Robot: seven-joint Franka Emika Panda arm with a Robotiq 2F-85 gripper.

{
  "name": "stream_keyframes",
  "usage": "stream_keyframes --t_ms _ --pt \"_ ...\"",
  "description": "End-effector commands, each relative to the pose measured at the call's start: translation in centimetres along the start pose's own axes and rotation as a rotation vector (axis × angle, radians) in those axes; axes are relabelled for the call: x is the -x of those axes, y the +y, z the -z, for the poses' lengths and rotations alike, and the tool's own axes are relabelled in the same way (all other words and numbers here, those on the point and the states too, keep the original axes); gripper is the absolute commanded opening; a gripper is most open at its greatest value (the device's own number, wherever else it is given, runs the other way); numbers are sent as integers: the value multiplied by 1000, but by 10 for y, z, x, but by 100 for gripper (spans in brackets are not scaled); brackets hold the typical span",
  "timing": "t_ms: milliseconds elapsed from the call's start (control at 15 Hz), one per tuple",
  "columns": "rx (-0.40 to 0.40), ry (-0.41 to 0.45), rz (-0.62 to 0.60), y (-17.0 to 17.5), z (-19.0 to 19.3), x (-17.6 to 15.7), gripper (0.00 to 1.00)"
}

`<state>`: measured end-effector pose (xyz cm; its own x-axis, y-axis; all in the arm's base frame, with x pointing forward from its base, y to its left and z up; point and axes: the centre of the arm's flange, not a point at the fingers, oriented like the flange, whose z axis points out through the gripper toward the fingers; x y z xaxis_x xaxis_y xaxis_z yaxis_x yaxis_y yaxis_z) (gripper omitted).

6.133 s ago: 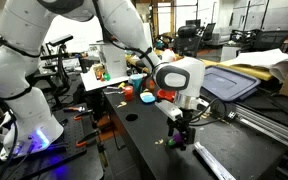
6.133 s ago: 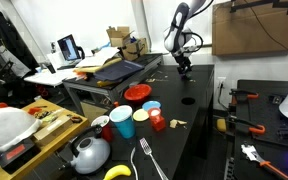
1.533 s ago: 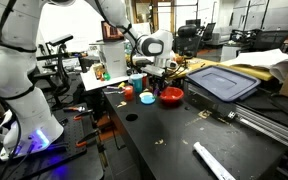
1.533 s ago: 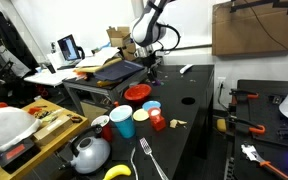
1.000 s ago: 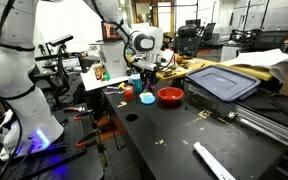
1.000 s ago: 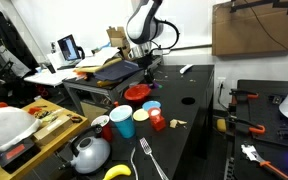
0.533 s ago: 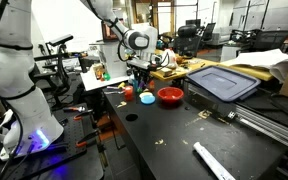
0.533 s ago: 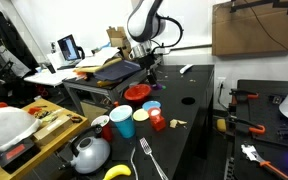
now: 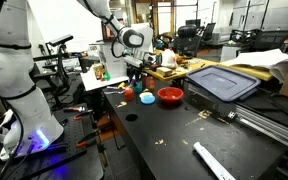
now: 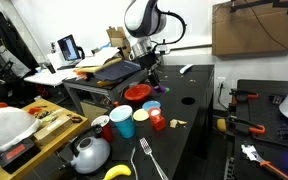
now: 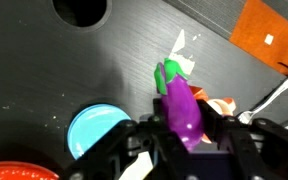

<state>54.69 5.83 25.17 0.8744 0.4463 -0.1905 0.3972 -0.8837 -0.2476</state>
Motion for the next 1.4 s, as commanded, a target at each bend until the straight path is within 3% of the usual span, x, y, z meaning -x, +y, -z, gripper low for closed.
stream_keyframes --t_ms 0,200,867,1067,1333 --pt "-43 -16 39 -31 20 9 13" --pt "-62 -36 69 -58 26 1 13" --pt "21 -73 222 -160 8 -37 13" --pt "49 -93 200 -175 -11 -47 13" --pt "81 -116 92 -169 -45 -67 13"
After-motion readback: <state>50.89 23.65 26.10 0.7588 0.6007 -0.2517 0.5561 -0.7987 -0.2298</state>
